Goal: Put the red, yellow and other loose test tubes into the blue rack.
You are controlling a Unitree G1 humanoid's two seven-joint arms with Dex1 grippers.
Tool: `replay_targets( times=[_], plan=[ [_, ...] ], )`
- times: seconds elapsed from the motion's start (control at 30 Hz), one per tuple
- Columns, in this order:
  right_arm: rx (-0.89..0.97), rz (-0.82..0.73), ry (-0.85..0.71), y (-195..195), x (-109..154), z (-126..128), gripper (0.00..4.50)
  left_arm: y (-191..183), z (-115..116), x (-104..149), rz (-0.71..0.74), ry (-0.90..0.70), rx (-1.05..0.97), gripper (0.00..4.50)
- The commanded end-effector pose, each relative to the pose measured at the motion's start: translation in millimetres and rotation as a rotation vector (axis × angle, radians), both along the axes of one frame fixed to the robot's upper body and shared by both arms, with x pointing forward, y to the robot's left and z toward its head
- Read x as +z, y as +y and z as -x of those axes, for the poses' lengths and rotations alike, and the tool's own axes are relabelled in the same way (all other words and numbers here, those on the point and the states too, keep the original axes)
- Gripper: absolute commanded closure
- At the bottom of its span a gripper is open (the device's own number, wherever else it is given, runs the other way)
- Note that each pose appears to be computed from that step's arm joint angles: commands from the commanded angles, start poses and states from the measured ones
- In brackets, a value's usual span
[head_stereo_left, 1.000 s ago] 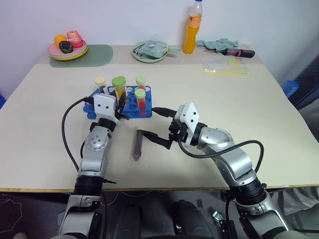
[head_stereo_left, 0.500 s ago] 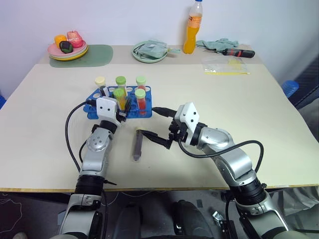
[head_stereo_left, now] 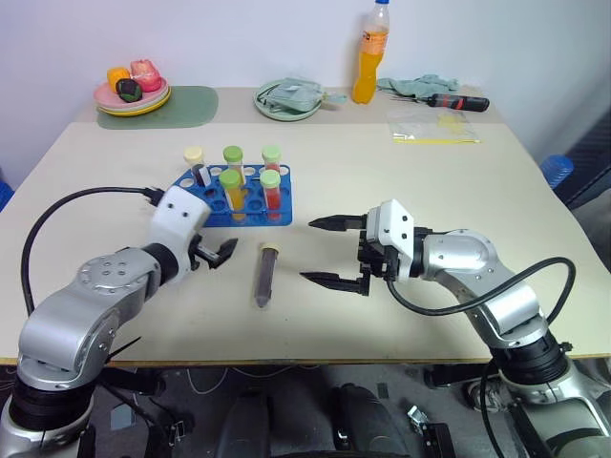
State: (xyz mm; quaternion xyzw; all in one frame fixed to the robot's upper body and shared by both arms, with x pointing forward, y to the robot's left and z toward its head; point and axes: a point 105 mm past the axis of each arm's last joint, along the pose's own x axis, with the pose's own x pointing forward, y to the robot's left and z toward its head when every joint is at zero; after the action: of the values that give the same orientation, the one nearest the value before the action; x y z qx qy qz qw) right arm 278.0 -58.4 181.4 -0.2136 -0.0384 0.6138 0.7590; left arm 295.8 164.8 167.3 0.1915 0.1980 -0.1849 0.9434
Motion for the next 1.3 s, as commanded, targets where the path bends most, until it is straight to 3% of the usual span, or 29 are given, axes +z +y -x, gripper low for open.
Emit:
replay_targets(
  times=[0.03, 0.23, 0.5, 0.83, 1.03, 1.3],
  plan=[
    [0.056, 0.023, -0.05, -5.0, 11.3, -1.1, 0.2, -8.9, -4.6, -11.3, -0.023, 0.109, 0.057, 0.16],
    [0.091, 0.034, -0.059, -2.8, 11.5, -2.4, 0.2, -30.0, -25.7, -34.4, -0.032, 0.286, 0.065, 0.16],
    [0.087, 0.032, -0.038, -1.3, 2.7, 8.8, 0.2, -69.6, -39.1, -12.8, 0.009, 0.349, 0.013, 0.16],
    [-0.007, 0.074, 0.011, -13.0, -14.2, 7.0, 0.2, -41.9, -43.8, 10.4, 0.008, 0.344, 0.086, 0.16],
    [-0.137, 0.264, -0.062, -35.4, -43.9, -15.9, 0.2, -7.7, -32.3, 5.4, 0.063, 0.384, 0.104, 0.16],
    [-0.109, 0.421, -0.152, -48.0, -63.9, -20.9, 0.2, 20.8, -22.5, -10.6, 0.094, 0.416, 0.158, 0.16]
  ],
)
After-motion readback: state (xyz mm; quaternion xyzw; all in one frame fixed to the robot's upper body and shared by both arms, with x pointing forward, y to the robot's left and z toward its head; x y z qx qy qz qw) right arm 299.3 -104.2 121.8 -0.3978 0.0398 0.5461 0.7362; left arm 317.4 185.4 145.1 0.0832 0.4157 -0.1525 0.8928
